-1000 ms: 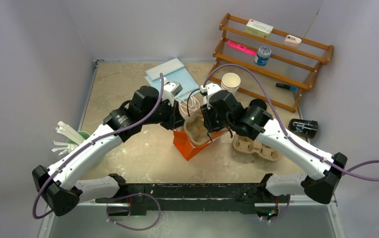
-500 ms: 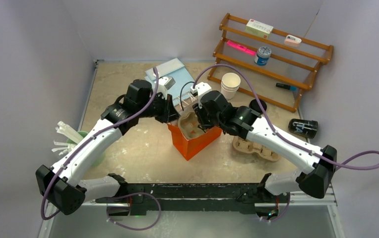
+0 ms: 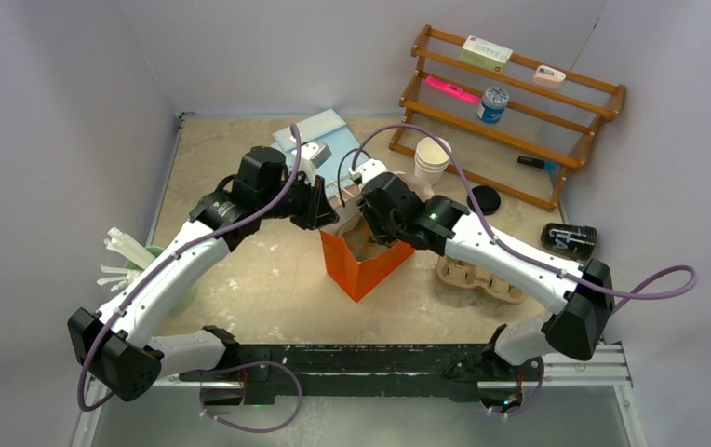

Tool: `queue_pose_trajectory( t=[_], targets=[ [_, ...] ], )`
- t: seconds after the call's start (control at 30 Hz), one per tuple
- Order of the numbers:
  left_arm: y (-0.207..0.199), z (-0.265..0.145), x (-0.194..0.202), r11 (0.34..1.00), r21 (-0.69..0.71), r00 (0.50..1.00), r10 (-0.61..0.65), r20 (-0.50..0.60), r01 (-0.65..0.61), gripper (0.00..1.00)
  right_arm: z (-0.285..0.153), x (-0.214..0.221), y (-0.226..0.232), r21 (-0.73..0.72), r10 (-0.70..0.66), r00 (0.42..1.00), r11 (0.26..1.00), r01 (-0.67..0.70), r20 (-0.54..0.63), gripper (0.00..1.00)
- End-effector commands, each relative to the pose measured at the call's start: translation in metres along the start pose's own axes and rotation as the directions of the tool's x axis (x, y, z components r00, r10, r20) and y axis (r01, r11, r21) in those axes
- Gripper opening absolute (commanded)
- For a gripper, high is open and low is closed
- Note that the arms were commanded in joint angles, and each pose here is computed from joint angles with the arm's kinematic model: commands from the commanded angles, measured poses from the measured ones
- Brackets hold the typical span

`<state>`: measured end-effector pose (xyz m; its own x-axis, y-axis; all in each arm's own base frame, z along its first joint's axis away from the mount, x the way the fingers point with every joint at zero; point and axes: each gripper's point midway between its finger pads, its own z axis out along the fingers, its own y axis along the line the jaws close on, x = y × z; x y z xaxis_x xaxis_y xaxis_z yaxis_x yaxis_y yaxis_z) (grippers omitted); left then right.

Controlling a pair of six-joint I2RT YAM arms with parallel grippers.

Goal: Pack the takeout coffee
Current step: Place the cup tray in the takeout bag.

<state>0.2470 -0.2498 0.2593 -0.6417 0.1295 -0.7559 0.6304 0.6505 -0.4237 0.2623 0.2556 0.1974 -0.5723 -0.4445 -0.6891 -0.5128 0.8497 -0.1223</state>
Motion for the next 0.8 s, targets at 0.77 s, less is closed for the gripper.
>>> queue_pose_trajectory(
  t=[0.77],
  targets=[
    [-0.092,-0.064,-0.032,0.918,0.231,0.910,0.232,0.344,-0.322,0.25,-0.002,0.012,0.024,-0.108,0.072,0.993,0.991,-0.082,-0.094,0.34]
  ],
)
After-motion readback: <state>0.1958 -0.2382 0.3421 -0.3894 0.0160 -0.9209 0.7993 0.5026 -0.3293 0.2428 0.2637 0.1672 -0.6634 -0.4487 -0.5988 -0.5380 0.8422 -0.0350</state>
